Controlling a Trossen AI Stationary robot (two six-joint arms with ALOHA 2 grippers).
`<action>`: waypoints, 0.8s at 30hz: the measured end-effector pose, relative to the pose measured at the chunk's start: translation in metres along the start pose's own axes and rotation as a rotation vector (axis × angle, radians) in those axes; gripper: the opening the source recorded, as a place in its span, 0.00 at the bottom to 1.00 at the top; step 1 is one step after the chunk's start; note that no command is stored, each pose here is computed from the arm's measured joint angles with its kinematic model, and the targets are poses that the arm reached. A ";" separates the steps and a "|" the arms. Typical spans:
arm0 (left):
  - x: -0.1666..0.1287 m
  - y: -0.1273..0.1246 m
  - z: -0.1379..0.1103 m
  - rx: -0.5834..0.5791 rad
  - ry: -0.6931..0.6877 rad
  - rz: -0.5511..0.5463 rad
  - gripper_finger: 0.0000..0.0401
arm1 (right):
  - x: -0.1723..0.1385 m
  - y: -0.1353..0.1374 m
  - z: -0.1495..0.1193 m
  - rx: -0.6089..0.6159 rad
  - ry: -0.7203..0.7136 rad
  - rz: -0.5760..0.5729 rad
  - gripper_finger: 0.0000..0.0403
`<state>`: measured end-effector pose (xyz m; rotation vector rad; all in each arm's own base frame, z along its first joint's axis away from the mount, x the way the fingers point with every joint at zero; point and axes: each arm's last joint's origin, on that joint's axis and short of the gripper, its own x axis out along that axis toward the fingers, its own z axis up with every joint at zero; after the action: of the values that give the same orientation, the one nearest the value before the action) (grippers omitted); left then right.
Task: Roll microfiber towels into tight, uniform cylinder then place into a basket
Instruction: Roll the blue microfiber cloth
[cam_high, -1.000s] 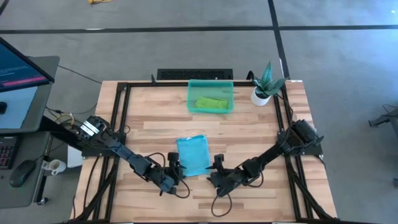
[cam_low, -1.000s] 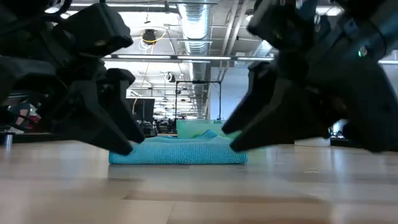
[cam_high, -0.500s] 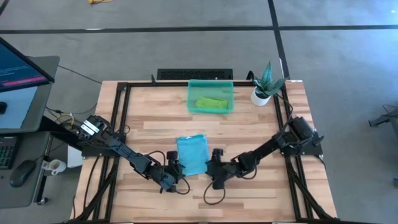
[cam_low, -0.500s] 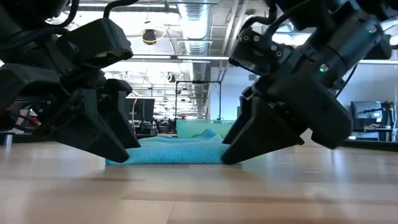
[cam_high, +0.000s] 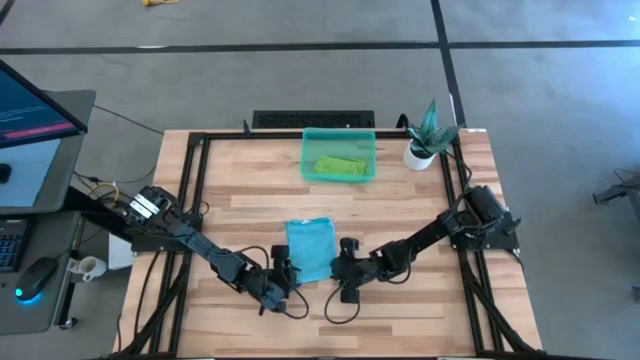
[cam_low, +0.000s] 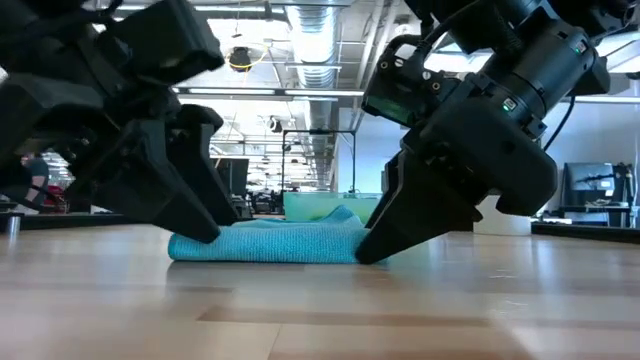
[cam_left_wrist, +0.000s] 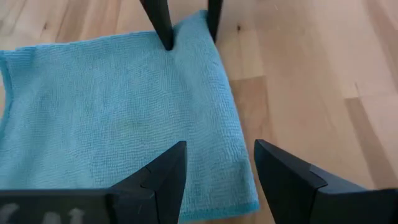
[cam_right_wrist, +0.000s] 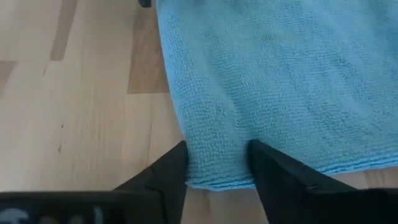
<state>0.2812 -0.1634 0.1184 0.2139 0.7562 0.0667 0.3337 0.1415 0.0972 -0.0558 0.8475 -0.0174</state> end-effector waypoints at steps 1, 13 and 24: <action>-0.001 -0.001 0.002 0.007 0.005 0.004 0.45 | 0.000 0.000 0.000 0.000 0.002 0.004 0.45; -0.003 -0.003 0.000 0.006 0.036 0.005 0.45 | 0.001 0.000 -0.001 0.001 0.006 0.018 0.22; 0.003 0.005 -0.014 -0.081 0.032 -0.026 0.45 | 0.001 0.000 -0.001 0.005 0.002 0.022 0.19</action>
<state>0.2744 -0.1553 0.1075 0.1260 0.7864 0.0759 0.3341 0.1410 0.0958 -0.0417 0.8503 0.0016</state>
